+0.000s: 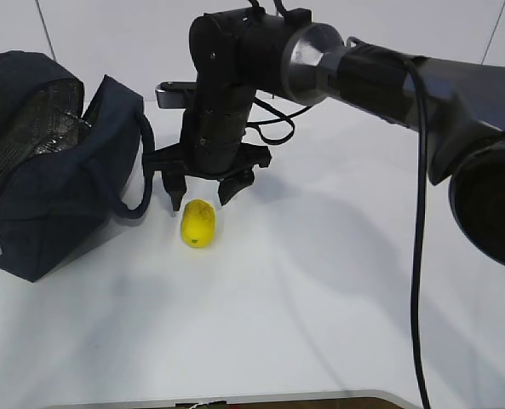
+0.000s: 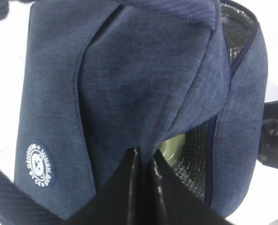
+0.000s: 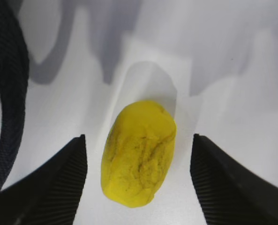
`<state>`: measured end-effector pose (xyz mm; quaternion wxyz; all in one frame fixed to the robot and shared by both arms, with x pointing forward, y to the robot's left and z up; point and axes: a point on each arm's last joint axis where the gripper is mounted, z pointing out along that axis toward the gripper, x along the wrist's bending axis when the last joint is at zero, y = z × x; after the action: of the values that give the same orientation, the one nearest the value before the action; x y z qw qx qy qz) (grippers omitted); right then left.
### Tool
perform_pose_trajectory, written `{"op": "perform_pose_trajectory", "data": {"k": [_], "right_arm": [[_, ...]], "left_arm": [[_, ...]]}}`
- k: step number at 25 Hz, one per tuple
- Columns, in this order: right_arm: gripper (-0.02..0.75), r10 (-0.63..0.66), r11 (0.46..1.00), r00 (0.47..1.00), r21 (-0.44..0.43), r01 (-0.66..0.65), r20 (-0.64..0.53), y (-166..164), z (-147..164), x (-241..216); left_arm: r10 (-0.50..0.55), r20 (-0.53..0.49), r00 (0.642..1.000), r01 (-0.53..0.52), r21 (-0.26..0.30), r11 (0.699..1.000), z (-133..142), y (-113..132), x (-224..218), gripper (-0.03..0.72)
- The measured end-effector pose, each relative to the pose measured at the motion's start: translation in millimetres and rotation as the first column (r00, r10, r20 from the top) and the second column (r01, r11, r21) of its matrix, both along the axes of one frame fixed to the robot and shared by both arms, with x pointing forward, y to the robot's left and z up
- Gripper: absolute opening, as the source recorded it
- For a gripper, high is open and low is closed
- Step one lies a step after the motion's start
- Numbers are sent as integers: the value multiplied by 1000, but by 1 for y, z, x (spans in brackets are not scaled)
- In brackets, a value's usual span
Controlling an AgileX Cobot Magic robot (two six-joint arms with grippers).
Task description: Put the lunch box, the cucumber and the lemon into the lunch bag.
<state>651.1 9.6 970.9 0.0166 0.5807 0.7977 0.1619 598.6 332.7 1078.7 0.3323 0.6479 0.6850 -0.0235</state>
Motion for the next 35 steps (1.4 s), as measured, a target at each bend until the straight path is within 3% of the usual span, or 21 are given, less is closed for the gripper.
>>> {"op": "perform_pose_trajectory", "data": {"k": [35], "right_arm": [[546,-7,999,999,-33,5,-43,2,-31,3]], "left_arm": [[5,7,1000,-6,12,1000,0,1,1,-10]]}}
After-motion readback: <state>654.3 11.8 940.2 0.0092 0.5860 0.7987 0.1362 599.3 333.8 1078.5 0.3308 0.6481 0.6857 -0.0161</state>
